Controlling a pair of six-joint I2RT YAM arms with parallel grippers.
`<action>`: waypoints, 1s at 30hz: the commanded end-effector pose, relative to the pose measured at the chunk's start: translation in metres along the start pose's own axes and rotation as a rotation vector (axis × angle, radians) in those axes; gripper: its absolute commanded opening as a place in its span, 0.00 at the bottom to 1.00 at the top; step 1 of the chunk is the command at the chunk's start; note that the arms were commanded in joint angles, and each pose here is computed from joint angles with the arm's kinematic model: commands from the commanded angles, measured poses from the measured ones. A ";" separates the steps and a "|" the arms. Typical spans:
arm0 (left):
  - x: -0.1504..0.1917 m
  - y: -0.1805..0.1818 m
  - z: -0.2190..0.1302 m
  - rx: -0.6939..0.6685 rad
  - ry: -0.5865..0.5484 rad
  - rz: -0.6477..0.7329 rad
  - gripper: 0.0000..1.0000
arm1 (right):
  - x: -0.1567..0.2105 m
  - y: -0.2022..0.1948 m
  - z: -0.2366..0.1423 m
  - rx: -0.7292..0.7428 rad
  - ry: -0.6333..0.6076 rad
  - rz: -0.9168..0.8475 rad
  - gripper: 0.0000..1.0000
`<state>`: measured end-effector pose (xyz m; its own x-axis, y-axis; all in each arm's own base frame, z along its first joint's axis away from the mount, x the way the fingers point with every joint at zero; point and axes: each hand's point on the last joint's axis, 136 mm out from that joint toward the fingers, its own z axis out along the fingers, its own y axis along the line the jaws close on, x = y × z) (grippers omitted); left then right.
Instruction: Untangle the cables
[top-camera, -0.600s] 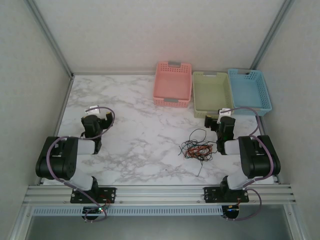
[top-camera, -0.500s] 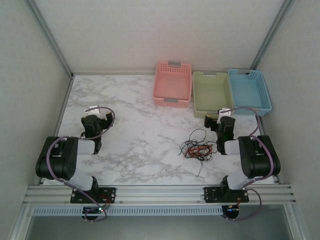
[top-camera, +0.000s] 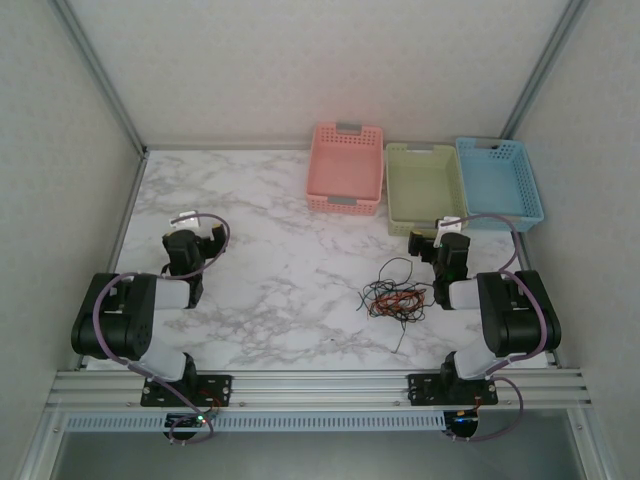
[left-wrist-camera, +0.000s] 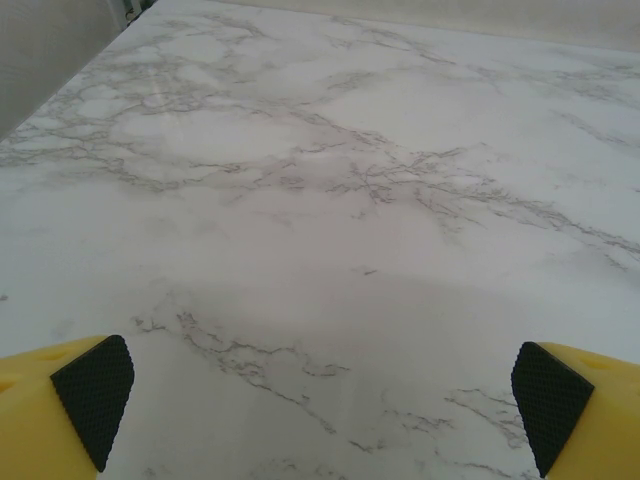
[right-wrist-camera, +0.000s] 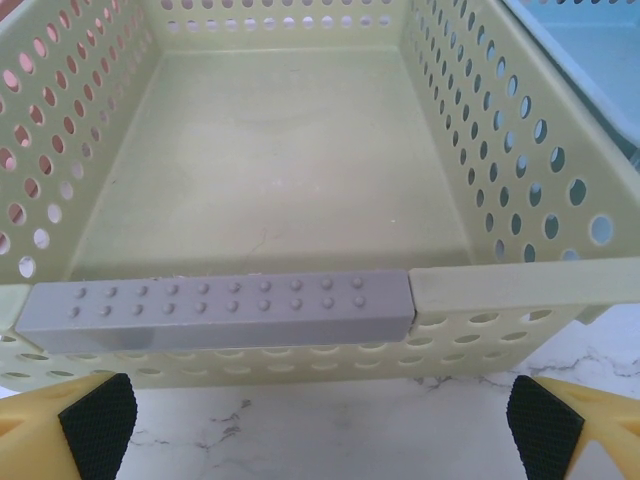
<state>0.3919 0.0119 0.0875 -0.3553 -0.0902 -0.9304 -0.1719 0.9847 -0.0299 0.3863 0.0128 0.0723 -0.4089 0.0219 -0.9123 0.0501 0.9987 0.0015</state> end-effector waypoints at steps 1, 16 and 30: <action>-0.005 -0.002 0.002 0.011 -0.006 -0.012 1.00 | -0.012 0.000 0.002 -0.006 -0.024 -0.005 0.99; -0.045 0.006 -0.038 -0.140 -0.059 0.004 1.00 | -0.049 0.002 -0.018 0.039 -0.008 -0.025 0.99; -0.126 -0.046 -0.135 0.220 0.114 -0.394 1.00 | -0.155 -0.041 -0.071 0.265 0.241 0.222 0.98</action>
<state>0.3378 -0.0141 0.2630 -0.1963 -0.4486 -0.8719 -0.1800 0.8906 -0.4177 0.3875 -0.0133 0.3118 -0.2656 0.2746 -0.9241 0.2627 0.9429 0.2046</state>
